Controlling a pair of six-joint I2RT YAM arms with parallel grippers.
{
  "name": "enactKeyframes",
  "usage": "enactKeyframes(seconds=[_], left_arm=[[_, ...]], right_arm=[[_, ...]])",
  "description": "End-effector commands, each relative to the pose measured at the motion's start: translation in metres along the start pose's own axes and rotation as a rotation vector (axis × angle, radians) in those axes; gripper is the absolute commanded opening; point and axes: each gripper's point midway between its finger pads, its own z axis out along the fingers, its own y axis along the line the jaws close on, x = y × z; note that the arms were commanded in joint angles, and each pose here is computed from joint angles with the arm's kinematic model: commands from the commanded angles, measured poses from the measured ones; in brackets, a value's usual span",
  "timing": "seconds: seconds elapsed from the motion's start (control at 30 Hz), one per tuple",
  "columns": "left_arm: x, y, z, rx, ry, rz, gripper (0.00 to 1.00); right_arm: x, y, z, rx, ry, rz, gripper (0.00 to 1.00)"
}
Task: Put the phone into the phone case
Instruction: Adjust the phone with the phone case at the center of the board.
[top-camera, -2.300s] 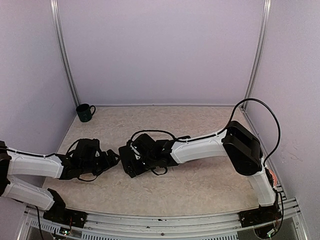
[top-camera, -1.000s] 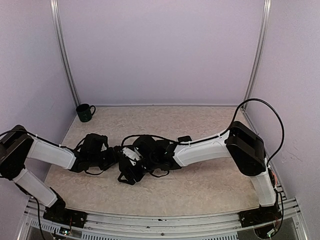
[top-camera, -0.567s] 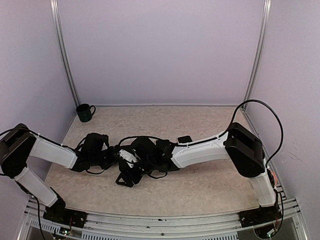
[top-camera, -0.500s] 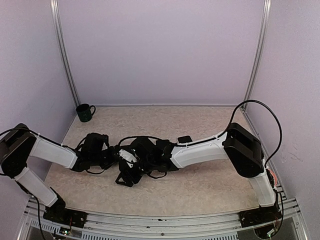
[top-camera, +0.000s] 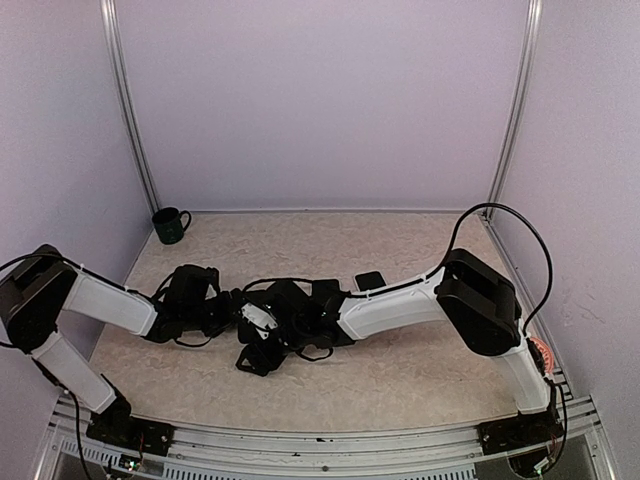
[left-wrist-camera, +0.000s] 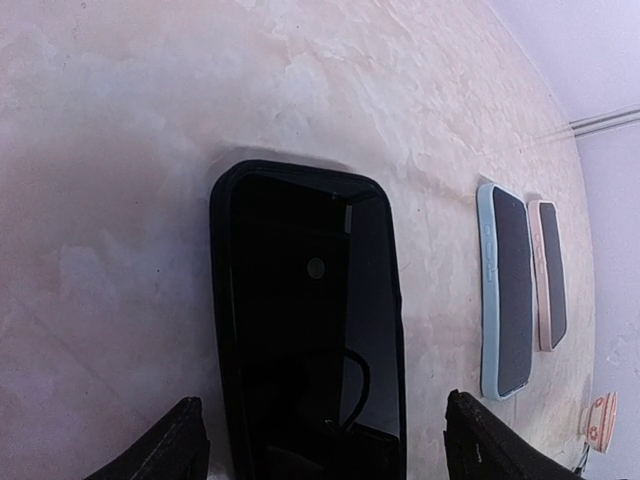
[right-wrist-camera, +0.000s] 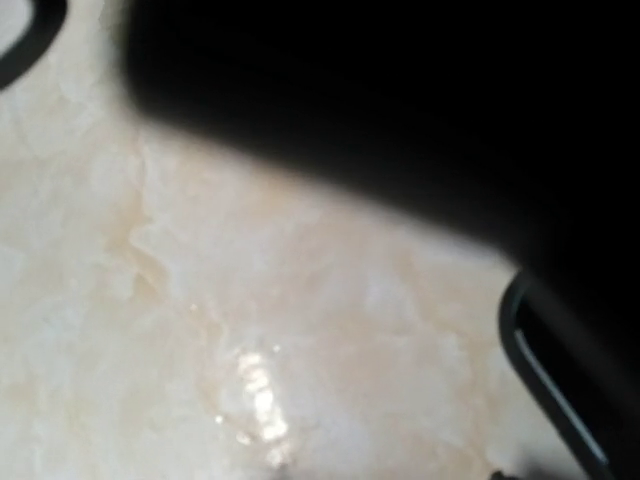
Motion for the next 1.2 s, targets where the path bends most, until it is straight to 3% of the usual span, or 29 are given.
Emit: enactKeyframes(seconds=[0.0,1.17], left_arm=[[-0.008,-0.007,0.004,0.031,-0.013,-0.003,0.8],[-0.027,-0.011,0.027,0.074,-0.025,-0.012,0.77]], right_arm=[[0.002,-0.016,0.003,0.041,-0.014,0.031,0.71],[-0.022,-0.028,-0.006,0.061,-0.123,-0.001,0.71]])
